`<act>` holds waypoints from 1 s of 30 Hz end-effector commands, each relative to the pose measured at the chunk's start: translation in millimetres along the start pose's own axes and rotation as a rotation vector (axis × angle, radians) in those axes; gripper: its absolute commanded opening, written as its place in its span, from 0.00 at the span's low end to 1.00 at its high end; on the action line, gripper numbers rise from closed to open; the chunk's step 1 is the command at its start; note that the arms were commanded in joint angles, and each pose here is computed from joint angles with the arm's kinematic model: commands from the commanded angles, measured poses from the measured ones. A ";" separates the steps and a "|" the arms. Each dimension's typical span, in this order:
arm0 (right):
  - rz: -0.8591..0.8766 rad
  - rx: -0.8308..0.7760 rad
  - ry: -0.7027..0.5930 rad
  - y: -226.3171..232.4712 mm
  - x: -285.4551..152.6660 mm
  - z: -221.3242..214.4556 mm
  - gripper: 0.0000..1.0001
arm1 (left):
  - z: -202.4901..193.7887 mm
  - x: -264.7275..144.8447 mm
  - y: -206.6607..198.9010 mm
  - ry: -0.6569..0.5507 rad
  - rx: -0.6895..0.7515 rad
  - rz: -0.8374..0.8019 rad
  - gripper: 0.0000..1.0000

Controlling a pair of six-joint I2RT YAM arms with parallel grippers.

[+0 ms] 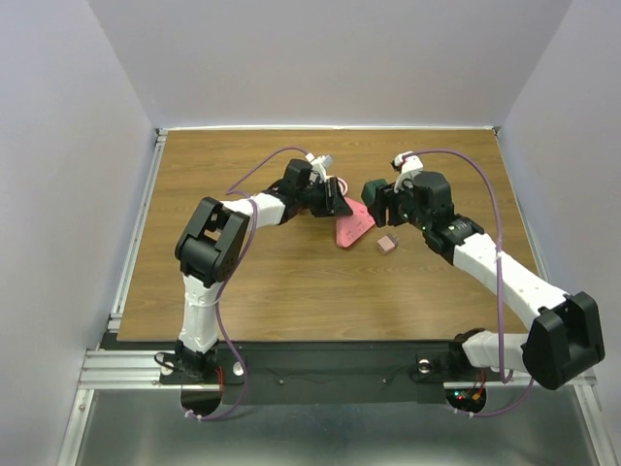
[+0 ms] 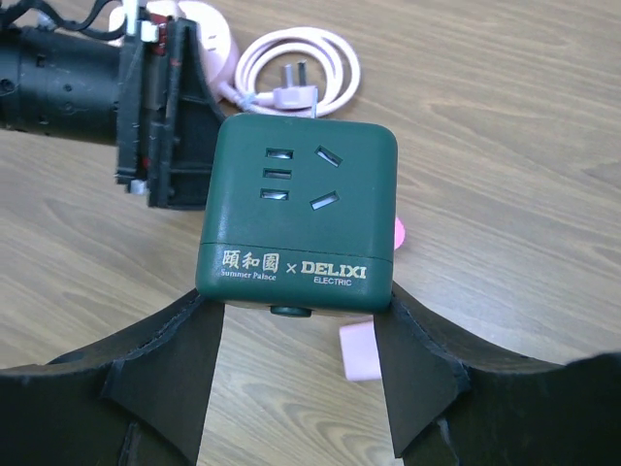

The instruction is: Insert the plug

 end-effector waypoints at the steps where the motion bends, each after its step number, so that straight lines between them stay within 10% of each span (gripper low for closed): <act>1: 0.080 -0.032 -0.015 7.8 6.8 13.6 0.00 | -24.6 -8.2 40.5 0.051 -0.059 0.241 0.67; 3: 0.128 -0.037 0.007 13.3 8.2 7.9 0.01 | -24.4 -10.9 46.0 0.043 -0.050 0.271 0.92; 5: 0.159 -0.043 0.024 16.8 10.4 5.4 0.00 | -22.6 -13.6 49.8 0.038 -0.034 0.290 0.96; 30: 0.291 0.042 0.652 32.7 -18.0 -14.1 0.00 | 12.4 -18.5 27.3 -0.021 0.103 0.191 0.92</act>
Point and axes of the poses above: each gripper's point midway between its finger pads, its own x axis out along the fingers, its own y axis along the line the jaws close on, z = x × y, the point moved 4 cm from there along -x, back along the fingers, and after that the axes turned 5 degrees about -x, right-handed, at the moved point
